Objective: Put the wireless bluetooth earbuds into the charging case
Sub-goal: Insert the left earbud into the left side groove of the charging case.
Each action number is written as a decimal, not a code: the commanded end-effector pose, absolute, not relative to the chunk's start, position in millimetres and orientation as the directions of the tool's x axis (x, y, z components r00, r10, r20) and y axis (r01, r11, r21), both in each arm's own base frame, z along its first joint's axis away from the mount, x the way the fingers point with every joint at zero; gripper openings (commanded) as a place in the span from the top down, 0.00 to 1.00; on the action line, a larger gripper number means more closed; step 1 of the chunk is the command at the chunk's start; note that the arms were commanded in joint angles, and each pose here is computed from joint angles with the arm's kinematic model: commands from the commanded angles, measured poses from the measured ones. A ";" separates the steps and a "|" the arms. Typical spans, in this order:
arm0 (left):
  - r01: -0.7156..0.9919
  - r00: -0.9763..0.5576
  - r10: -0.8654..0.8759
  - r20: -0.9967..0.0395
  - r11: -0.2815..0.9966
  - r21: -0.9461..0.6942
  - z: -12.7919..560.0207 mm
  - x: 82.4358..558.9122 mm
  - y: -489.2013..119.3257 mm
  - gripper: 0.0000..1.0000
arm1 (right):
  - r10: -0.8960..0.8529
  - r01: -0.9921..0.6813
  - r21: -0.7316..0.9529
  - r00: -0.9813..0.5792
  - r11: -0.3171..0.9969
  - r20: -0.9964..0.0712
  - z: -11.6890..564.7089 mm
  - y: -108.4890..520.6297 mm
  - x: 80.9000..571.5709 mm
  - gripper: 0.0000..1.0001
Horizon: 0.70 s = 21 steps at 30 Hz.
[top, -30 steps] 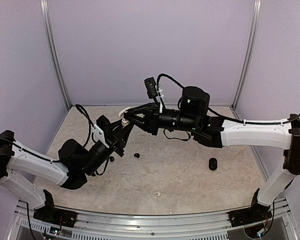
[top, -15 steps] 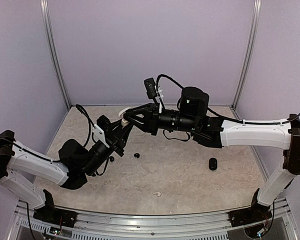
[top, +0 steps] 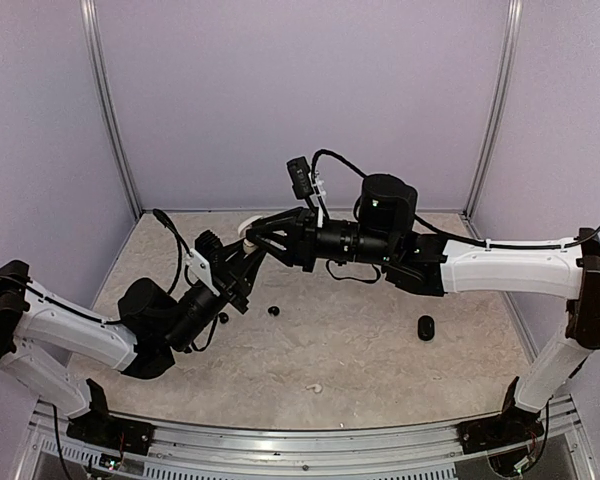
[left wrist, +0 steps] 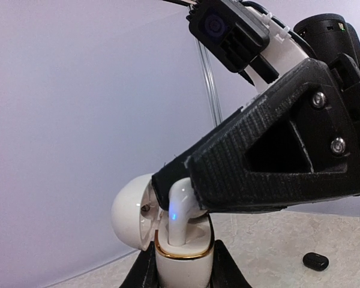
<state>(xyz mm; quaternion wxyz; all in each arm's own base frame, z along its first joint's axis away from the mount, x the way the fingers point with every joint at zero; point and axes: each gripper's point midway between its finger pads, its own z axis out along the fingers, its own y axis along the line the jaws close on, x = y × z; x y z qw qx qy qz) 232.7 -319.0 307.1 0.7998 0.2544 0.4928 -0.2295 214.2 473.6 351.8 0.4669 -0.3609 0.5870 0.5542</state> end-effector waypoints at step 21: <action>0.663 0.462 -0.244 -0.853 0.734 0.149 339.4 216.3 -319.6 0.91 | 0.053 -0.932 0.261 -0.256 0.254 -0.965 346.3 463.2 225.7 0.58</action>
